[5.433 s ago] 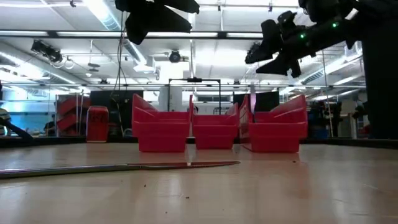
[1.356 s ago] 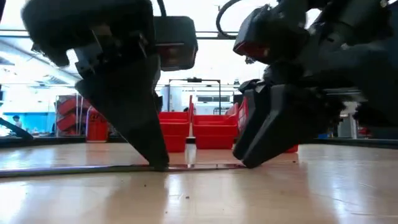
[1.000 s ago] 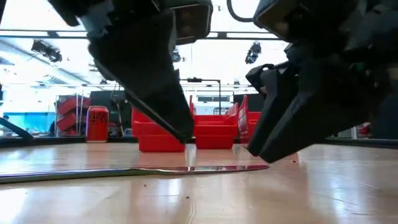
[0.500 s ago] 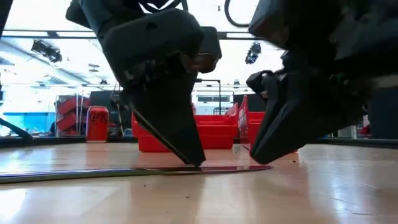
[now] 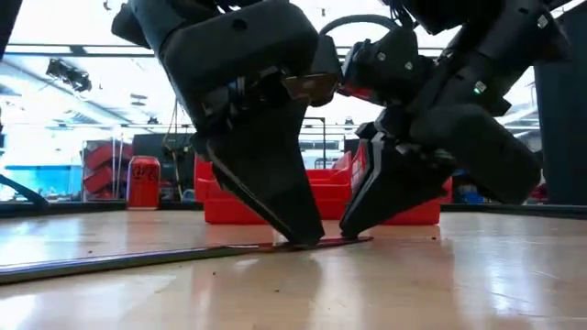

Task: Sort silverware
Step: Put the iridescent knife into the right orange bin

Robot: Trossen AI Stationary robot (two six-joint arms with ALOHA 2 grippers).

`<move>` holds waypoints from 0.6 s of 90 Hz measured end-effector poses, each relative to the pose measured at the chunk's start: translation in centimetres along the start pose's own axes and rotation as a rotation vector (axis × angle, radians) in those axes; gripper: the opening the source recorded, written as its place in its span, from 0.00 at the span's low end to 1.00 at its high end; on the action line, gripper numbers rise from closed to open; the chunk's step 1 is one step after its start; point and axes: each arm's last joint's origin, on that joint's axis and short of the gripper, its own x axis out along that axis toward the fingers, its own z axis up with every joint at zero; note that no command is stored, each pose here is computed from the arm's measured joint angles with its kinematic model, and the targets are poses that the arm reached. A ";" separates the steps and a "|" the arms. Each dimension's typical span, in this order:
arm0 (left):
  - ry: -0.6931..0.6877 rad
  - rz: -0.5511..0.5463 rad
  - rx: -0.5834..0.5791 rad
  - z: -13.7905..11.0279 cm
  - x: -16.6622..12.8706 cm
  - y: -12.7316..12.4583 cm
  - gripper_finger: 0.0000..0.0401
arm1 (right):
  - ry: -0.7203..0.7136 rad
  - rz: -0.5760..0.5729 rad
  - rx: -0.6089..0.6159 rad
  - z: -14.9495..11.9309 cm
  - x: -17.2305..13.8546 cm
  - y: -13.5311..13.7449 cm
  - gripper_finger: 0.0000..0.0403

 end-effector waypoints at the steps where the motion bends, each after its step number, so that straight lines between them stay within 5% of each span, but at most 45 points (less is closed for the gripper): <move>1: 0.002 0.004 0.001 0.1 -0.1 0.0 0.40 | 0.000 -0.001 0.000 0.0 0.0 0.0 0.00; 27: 0.096 0.124 0.057 1.6 -1.9 -0.9 0.40 | -0.097 -0.003 -0.103 0.2 -2.5 3.1 0.00; 54: 0.080 0.129 0.046 2.0 -2.2 -1.1 0.40 | -0.093 0.072 -0.097 -0.3 -3.3 4.8 0.00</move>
